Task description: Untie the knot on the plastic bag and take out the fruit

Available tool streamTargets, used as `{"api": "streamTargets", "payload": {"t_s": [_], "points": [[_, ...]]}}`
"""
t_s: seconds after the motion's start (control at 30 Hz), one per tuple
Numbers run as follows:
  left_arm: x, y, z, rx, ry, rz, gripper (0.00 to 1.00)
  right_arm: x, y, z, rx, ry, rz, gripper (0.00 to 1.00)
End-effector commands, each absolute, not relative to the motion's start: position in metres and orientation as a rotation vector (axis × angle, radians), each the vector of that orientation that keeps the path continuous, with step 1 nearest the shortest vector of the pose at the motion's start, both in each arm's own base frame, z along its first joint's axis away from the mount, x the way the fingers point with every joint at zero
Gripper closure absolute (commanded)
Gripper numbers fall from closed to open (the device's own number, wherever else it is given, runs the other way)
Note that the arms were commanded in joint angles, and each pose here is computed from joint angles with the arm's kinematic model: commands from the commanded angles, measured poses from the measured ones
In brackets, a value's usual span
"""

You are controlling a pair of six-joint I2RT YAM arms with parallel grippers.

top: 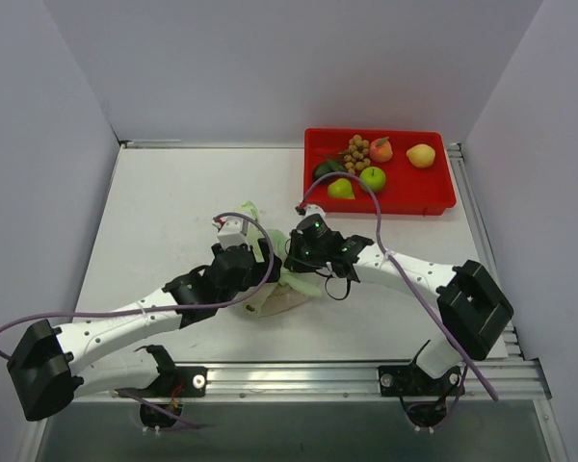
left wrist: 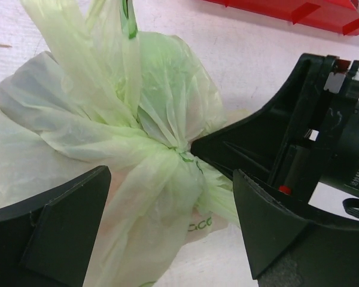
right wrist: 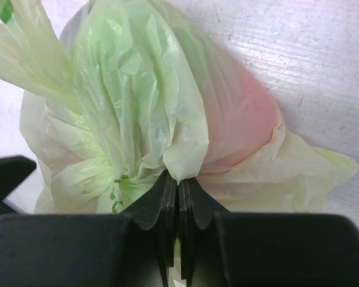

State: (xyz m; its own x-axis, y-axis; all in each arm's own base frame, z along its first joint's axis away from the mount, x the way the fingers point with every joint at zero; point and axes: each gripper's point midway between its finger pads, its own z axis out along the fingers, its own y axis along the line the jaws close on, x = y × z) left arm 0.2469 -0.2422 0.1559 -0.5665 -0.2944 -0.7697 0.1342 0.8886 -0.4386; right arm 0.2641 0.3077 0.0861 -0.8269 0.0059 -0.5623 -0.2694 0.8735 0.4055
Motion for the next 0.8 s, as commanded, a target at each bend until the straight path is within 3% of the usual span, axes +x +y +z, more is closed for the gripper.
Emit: {"api": "streamTargets", "payload": {"t_s": [0.0, 0.3, 0.6, 0.7, 0.73, 0.77], "points": [[0.246, -0.228, 0.163, -0.281, 2.024, -0.513, 0.06, 0.274, 0.311, 0.110, -0.107, 2.365, 0.664, 1.00], [0.234, -0.222, 0.126, -0.384, 2.106, -0.528, 0.14, 0.274, 0.311, 0.115, -0.088, 2.321, 0.650, 1.00], [0.229, -0.258, 0.108, -0.335, 2.165, -0.679, 0.26, 0.270, 0.315, 0.114, -0.090, 2.309, 0.666, 1.00], [0.230, -0.260, 0.106, -0.336, 2.156, -0.696, 0.46, 0.270, 0.317, 0.117, -0.097, 2.299, 0.677, 1.00], [0.229, -0.259, 0.105, -0.335, 2.156, -0.686, 0.65, 0.271, 0.314, 0.116, -0.097, 2.297, 0.664, 1.00], [0.231, -0.256, 0.109, -0.343, 2.138, -0.682, 0.75, 0.272, 0.312, 0.117, -0.092, 2.292, 0.651, 1.00]]}}
